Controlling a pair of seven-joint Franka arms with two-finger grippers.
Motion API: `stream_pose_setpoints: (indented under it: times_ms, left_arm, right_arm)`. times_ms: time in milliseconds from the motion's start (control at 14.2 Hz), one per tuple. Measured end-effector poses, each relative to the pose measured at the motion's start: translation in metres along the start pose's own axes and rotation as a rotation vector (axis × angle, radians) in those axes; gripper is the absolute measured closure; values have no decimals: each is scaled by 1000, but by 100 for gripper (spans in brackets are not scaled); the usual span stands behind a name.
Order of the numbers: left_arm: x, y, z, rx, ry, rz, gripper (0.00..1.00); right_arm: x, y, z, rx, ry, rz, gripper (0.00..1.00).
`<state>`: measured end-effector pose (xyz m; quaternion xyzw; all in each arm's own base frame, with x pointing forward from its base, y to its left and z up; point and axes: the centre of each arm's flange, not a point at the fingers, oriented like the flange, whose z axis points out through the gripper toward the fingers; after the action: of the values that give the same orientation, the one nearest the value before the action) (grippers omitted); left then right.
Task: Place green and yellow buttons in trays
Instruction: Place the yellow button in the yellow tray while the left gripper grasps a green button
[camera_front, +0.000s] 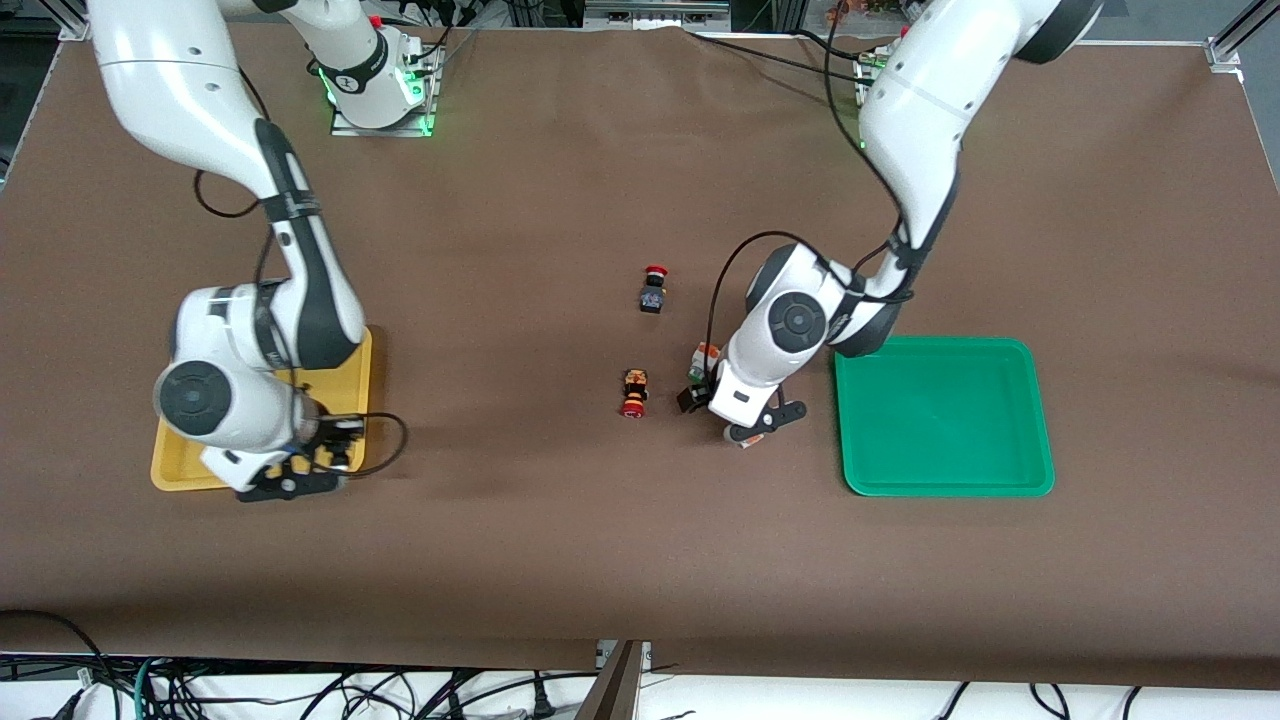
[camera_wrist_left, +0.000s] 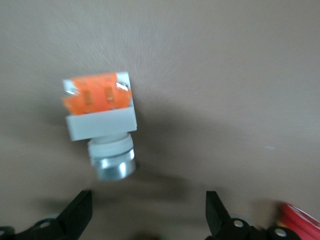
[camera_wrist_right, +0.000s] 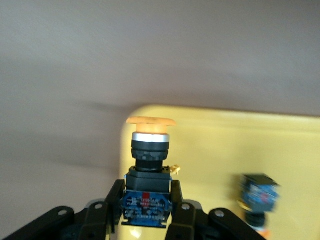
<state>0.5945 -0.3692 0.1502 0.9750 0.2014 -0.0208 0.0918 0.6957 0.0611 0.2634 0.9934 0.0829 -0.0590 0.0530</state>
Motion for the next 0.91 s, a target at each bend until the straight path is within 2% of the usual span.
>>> stream_pose_setpoints:
  times_ms: [141, 351, 422, 632, 773, 843, 914]
  left_arm:
    - [9, 0, -5, -5, 17, -6, 0]
    - [27, -4, -22, -7, 46, -21, 0]
    - [31, -5, -25, -6, 55, -21, 0]
    - [41, -9, -32, 28, 107, 29, 0]
    - [41, -10, -31, 42, 110, 42, 0]
    - [39, -10, -30, 46, 109, 48, 7]
    - [37, -9, -29, 49, 107, 52, 19]
  right_arm:
    - [-20, 25, 21, -11, -37, -25, 59]
    - [-48, 31, 39, -3, -48, -38, 59]
    - [-54, 30, 37, 0, -47, -39, 55]
    - [-50, 27, 5, 1, 9, -42, 27]
    - [-42, 26, -39, 30, 28, -28, 7]
    - [-38, 24, -65, 53, 27, -22, 0]
    - [-35, 22, -92, 70, 22, -23, 0]
